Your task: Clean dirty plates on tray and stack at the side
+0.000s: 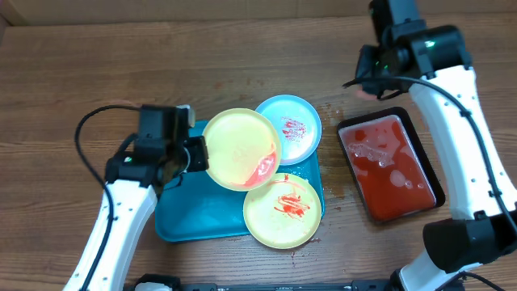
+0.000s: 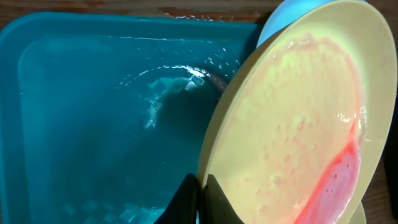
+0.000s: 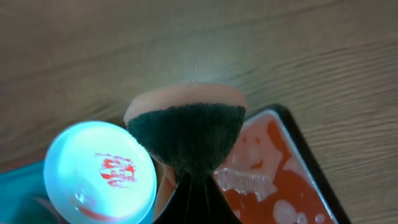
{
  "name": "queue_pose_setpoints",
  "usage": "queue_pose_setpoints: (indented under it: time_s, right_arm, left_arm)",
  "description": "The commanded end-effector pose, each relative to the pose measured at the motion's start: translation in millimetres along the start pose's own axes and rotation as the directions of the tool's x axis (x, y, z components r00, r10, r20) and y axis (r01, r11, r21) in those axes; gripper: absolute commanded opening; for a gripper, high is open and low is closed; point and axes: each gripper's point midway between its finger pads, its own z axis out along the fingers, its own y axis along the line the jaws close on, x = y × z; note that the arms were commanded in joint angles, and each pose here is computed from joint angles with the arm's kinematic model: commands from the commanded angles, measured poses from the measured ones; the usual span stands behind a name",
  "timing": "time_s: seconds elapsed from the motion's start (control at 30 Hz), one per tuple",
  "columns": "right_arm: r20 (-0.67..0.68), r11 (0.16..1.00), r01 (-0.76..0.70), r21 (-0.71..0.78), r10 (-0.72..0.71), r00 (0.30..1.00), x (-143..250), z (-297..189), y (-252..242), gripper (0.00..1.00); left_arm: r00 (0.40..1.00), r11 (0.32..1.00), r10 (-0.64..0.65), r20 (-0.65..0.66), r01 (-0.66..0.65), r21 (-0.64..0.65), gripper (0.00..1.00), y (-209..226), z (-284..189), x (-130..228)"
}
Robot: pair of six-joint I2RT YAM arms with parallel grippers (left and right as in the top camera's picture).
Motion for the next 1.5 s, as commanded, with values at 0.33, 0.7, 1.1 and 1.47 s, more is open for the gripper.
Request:
queue_pose_setpoints:
  time_s: [0.33, 0.7, 1.1, 1.47]
  right_arm:
    - [0.217, 0.996, -0.011, -0.085, 0.029, 0.976, -42.2, -111.9, -13.7, 0.04]
    - [0.266, 0.994, -0.02, -0.109, 0.048, 0.963, -37.1, -148.1, -22.8, 0.04]
    - [0.362, 0.987, -0.026, -0.156, 0.081, 0.929, -26.3, -197.6, -37.1, 0.04]
    - [0.404, 0.972, -0.004, -0.235, 0.101, 0.909, -12.4, -230.4, -38.5, 0.04]
  left_arm:
    - [0.985, 0.985, 0.17, -0.039, -0.168, 0.05, 0.05, -85.2, 38.0, -51.5]
    - [0.933, 0.93, 0.356, -0.045, -0.349, 0.116, 0.04, -184.3, 77.9, -80.4]
    - [0.828, 0.818, 0.56, 0.017, -0.557, 0.144, 0.05, -273.1, 97.4, -60.1]
    - [0.679, 0.687, 0.727, 0.104, -0.72, -0.1, 0.05, -304.9, 85.8, -42.7]
